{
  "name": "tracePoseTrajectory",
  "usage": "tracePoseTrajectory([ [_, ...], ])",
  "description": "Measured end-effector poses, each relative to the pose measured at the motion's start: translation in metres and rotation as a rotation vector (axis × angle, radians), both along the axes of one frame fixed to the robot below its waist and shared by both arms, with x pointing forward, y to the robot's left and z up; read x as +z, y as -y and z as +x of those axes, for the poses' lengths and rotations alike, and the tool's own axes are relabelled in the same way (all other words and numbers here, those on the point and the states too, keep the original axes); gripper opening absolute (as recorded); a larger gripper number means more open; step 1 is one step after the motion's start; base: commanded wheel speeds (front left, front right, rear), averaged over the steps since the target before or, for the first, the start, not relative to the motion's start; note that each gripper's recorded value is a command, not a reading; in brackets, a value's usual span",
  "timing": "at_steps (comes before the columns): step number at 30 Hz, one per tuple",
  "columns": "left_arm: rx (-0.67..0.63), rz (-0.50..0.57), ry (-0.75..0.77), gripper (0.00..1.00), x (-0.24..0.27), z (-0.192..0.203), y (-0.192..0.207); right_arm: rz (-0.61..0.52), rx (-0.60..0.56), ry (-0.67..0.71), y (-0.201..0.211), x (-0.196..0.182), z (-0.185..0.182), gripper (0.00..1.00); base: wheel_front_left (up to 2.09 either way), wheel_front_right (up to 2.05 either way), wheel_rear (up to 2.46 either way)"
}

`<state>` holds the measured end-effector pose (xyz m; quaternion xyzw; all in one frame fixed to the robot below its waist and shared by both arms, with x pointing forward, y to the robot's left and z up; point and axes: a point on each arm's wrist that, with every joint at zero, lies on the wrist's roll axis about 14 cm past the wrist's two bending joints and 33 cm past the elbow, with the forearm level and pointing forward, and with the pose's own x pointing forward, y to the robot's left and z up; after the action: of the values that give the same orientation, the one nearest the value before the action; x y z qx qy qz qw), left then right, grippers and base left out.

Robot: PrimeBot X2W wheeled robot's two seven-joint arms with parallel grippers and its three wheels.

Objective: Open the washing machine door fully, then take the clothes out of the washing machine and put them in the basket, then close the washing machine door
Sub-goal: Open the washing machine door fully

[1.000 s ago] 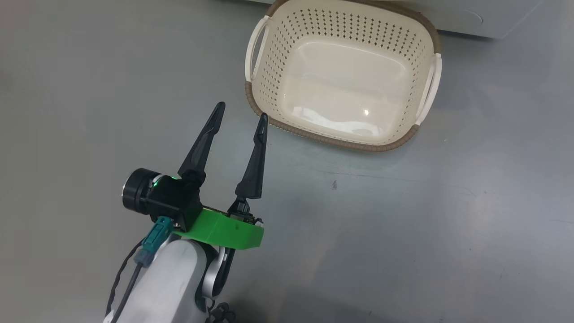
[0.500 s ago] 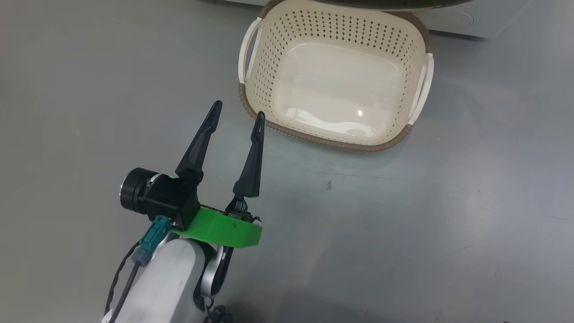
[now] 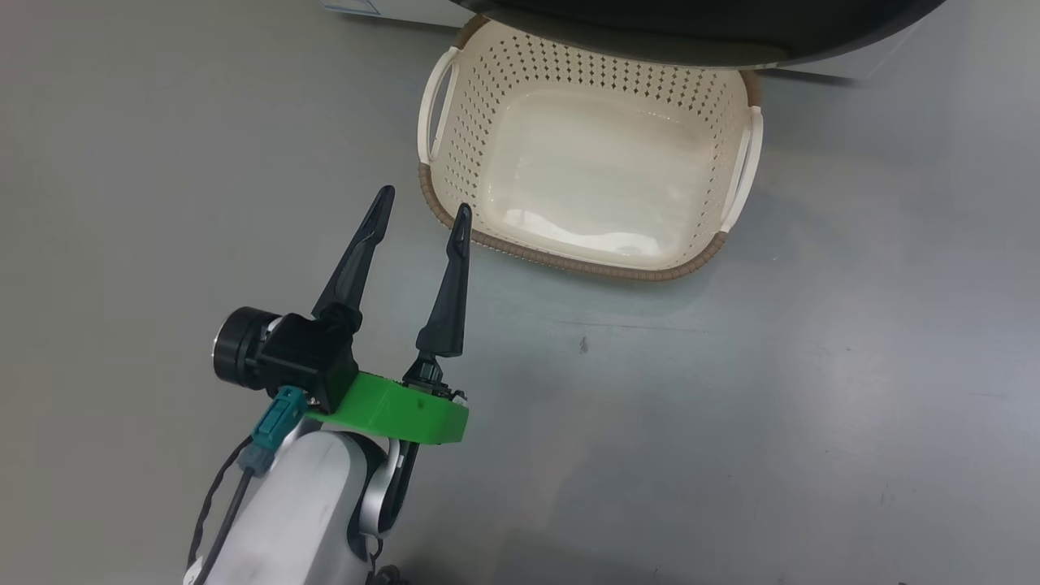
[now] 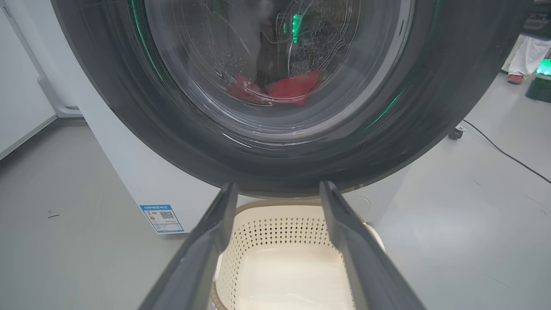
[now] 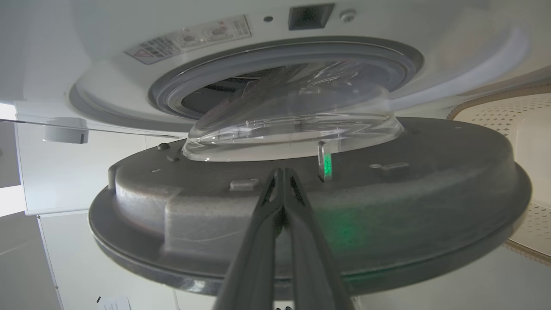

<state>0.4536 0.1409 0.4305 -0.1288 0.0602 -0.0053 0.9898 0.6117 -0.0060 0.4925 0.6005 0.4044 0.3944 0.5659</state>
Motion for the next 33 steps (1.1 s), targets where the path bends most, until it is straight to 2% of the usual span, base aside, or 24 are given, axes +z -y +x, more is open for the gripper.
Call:
tracePoseTrajectory([
  [23,-0.007,0.009,0.047,1.00,0.023,-0.008,0.002,0.030,0.156,0.000,-0.025,0.009,-0.069,0.00,0.00,0.00,0.00],
  [33,0.014,0.007,0.054,1.00,0.032,-0.022,-0.003,0.047,0.249,-0.015,-0.048,0.013,-0.112,0.00,0.00,0.00,0.00],
])
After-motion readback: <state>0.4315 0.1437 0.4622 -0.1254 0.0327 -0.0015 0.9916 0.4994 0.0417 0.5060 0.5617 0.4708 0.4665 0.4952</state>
